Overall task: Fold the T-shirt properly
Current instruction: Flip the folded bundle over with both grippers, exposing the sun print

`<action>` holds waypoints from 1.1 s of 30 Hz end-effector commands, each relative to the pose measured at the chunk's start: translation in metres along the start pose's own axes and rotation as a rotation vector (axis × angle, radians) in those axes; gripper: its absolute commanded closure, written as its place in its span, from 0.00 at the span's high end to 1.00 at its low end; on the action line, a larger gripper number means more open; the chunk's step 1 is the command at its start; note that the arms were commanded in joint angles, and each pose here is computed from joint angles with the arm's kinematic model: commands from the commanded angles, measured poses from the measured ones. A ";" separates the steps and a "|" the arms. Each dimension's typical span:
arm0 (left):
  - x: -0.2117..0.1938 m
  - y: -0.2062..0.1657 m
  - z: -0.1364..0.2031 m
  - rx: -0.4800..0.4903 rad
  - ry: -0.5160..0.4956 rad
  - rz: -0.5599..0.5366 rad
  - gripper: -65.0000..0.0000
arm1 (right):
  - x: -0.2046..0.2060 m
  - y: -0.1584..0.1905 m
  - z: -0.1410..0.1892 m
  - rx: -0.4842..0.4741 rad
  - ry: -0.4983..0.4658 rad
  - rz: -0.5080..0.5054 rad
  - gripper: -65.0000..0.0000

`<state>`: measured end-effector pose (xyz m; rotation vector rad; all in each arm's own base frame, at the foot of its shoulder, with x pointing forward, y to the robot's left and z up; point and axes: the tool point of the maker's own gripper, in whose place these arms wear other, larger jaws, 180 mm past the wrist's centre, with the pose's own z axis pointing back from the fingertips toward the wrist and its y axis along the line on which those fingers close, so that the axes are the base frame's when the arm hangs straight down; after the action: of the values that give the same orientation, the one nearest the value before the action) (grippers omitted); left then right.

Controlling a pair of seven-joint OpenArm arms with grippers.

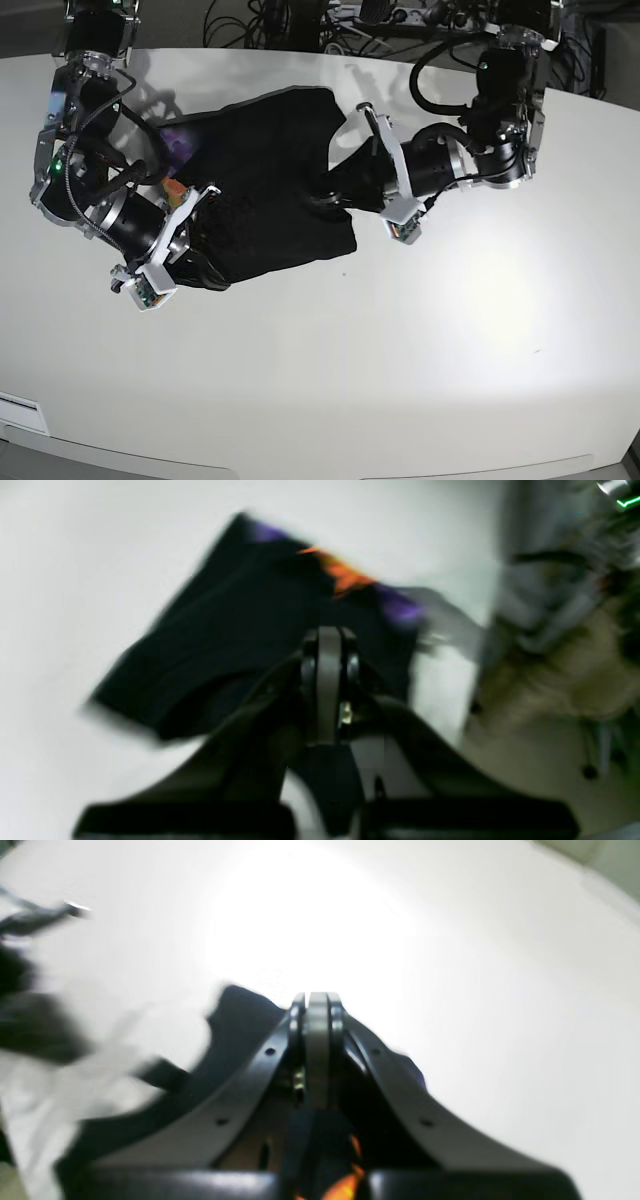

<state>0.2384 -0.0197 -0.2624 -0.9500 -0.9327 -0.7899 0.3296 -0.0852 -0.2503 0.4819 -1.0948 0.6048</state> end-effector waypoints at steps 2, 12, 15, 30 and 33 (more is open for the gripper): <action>0.000 -0.012 -0.013 -0.031 0.010 -0.037 0.00 | -0.002 -0.023 -0.008 -0.016 -0.006 -0.015 0.00; -0.084 -0.034 -0.056 -0.059 0.296 -0.135 0.00 | -0.056 -0.101 -0.042 -0.095 0.149 -0.095 0.00; -0.099 -0.017 -0.055 -0.007 0.346 -0.155 0.00 | -0.068 -0.106 -0.035 -0.104 0.199 -0.098 0.00; -0.116 0.124 0.015 0.383 0.553 -0.271 0.00 | -0.171 -0.049 0.054 -0.050 0.319 -0.373 0.00; -0.118 0.132 0.030 0.400 0.581 -0.277 0.00 | -0.139 -0.051 0.063 -0.086 0.221 -0.319 0.00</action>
<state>0.3025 0.0478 -0.3834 -0.3344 -0.7820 -0.9730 0.2603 -0.1926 -0.3778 0.4773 -0.7320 0.3097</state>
